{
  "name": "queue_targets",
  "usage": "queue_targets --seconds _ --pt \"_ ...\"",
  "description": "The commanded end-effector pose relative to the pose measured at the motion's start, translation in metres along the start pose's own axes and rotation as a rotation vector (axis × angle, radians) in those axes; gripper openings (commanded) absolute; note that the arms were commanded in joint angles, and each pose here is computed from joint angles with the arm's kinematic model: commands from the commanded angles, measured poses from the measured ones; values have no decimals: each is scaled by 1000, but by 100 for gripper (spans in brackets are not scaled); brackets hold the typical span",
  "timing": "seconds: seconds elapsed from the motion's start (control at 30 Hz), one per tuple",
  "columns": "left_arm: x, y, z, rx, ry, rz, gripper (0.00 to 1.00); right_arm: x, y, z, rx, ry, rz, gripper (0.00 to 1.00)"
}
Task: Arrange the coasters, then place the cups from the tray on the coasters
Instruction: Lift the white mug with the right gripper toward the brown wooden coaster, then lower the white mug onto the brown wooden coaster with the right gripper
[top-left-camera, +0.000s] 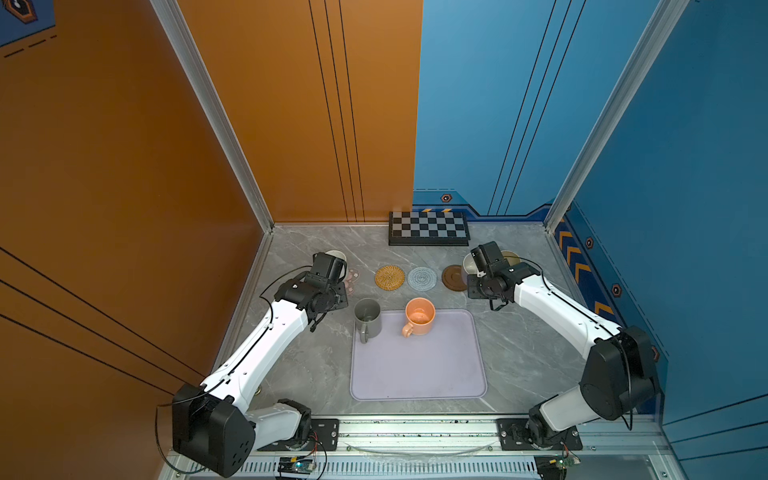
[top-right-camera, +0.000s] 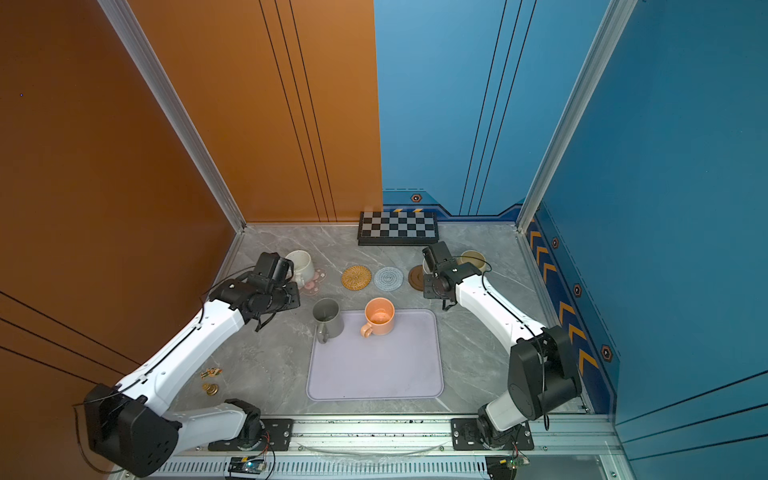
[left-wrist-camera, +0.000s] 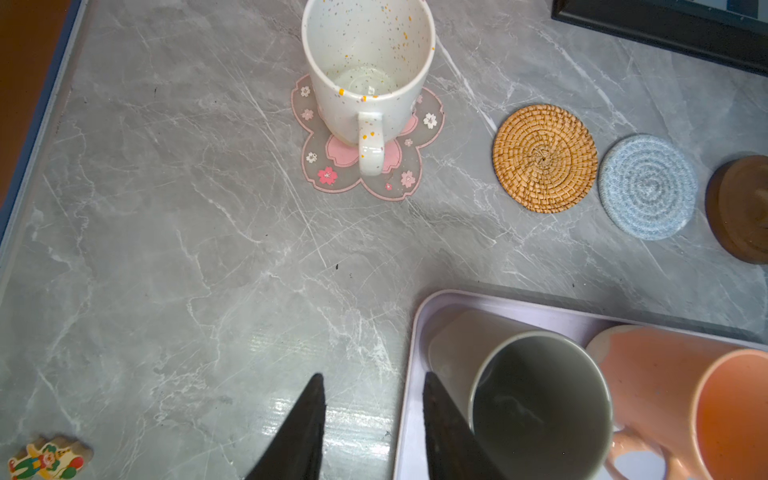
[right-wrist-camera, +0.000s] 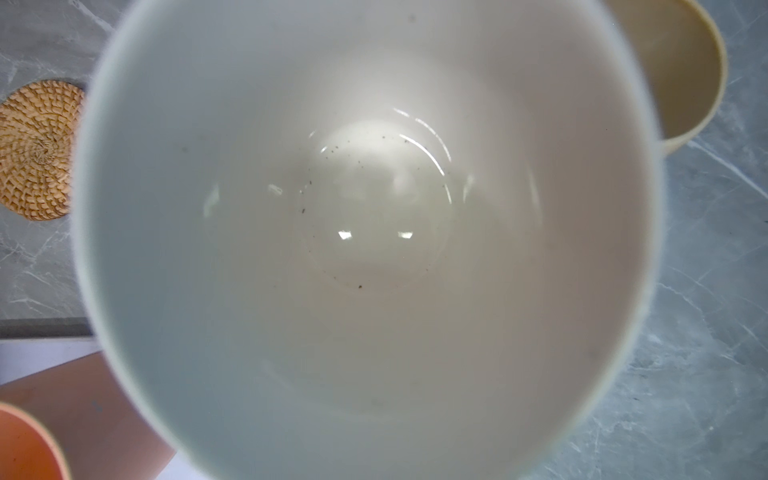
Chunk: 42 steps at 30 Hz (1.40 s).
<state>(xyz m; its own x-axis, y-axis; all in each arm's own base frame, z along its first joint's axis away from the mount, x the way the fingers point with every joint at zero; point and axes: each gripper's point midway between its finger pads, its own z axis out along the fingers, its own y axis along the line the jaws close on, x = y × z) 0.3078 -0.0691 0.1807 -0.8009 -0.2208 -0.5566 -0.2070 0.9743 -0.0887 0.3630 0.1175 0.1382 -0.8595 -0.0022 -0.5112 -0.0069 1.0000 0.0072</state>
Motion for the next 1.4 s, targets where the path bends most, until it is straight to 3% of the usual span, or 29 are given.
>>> queue_targets --seconds 0.0,0.8,1.37 --pt "-7 1 -3 -22 -23 -4 40 -34 8 -1 -33 -97 -5 0" --pt "-2 3 11 -58 14 20 40 -53 22 62 -25 -4 -30 0" --pt "-2 2 21 -76 40 42 40 -50 24 77 -22 24 -15 0"
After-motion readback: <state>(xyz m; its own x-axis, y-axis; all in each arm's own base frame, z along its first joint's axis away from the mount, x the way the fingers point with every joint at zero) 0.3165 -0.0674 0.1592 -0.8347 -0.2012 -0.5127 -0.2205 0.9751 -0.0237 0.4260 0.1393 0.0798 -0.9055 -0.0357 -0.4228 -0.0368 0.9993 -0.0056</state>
